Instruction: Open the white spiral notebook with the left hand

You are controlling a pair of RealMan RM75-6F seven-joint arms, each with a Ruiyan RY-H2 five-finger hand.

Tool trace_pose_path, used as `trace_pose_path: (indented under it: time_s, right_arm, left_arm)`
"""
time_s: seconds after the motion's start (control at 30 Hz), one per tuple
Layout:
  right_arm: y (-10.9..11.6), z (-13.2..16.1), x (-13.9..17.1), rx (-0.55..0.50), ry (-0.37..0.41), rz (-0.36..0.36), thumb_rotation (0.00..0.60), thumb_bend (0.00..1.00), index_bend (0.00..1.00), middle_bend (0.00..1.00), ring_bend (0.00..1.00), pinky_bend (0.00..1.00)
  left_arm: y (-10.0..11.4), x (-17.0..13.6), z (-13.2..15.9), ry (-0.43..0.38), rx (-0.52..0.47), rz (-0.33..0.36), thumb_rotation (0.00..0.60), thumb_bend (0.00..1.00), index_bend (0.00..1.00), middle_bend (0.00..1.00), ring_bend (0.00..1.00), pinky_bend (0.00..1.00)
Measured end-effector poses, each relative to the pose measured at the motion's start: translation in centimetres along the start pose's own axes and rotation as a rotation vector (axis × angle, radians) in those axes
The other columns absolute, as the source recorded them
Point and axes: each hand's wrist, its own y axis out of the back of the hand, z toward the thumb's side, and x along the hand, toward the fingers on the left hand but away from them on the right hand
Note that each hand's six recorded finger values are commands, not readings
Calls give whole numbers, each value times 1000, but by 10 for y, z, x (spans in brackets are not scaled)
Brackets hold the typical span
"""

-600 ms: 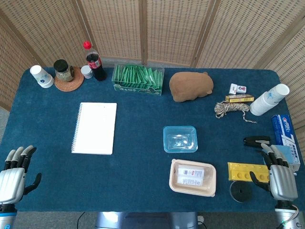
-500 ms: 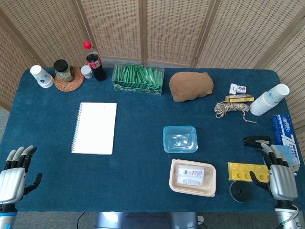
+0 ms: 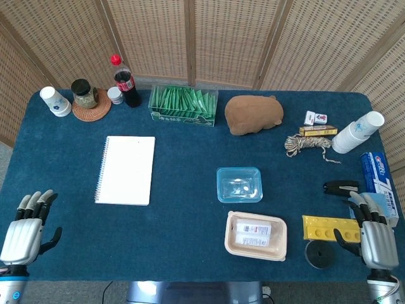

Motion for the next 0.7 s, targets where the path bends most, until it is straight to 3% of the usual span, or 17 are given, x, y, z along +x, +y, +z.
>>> trace_pose_path:
  time_s: [0.3,0.7]
  right_arm:
    - [5,-7,6,6,-20,-9,600,306,221,147,42,121]
    - [9,-17,11,14,-55,-17,600,306,222,147,42,121]
  left_arm:
    - [-15,39,37,-115,44,-79,600,304,182,74,2,0]
    - [-59,81,94,-236,94,-158,600,280,188,62,0,0]
